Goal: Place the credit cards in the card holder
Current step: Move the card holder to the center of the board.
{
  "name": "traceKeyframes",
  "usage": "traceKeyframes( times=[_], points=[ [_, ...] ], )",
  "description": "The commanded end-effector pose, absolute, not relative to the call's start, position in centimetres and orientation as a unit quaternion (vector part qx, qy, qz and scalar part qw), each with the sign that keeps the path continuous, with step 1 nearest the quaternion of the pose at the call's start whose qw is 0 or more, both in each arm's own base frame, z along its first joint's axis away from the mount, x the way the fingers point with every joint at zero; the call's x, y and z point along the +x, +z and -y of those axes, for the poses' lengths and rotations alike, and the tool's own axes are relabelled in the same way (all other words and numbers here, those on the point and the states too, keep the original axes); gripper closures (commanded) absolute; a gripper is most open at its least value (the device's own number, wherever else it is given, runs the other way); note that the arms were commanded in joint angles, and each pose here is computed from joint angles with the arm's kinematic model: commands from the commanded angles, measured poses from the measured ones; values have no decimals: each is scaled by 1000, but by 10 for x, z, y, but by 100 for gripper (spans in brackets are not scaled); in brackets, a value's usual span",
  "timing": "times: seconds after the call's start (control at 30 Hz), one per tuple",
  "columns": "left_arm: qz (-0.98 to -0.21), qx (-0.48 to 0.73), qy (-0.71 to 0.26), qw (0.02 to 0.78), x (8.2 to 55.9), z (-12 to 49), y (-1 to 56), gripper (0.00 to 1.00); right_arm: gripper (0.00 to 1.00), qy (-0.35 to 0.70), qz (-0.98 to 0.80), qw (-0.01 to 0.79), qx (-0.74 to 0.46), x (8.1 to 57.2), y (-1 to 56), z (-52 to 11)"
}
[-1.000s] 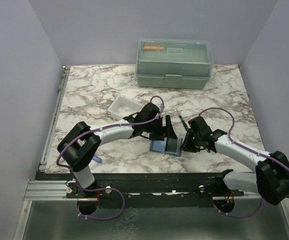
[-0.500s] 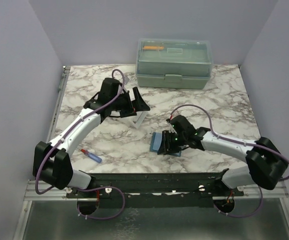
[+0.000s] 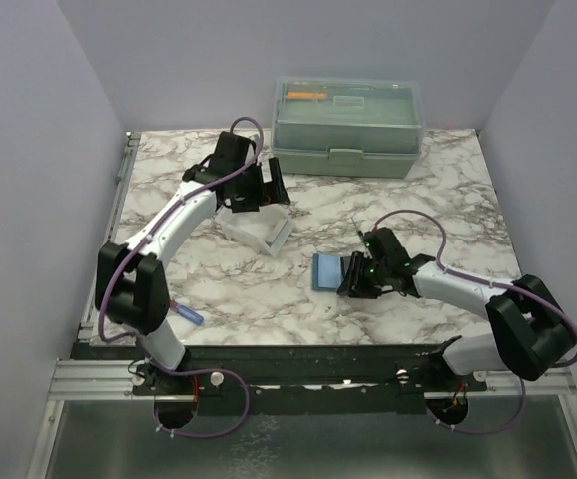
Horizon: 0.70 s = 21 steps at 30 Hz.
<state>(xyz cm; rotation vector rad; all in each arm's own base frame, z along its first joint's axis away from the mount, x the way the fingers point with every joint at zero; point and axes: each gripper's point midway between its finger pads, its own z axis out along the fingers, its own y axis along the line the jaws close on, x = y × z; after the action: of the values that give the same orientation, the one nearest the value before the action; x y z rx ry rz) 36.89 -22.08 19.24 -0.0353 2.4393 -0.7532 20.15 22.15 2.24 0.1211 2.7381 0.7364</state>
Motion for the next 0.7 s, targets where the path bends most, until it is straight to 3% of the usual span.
traceKeyframes(
  times=[0.0, 0.27, 0.67],
  points=[
    [-944, 26, -230, 234, 377, 214, 156, 2, 58, 227, -954, 191, 31, 213, 27, -196],
    [-954, 52, -245, 167, 377, 226, 110, 1, 56, 251, -939, 235, 5, 216, 65, -197],
    [-957, 66, -251, 129, 373, 230, 80, 1, 57, 266, -937, 227, 13, 209, 62, -199]
  ],
)
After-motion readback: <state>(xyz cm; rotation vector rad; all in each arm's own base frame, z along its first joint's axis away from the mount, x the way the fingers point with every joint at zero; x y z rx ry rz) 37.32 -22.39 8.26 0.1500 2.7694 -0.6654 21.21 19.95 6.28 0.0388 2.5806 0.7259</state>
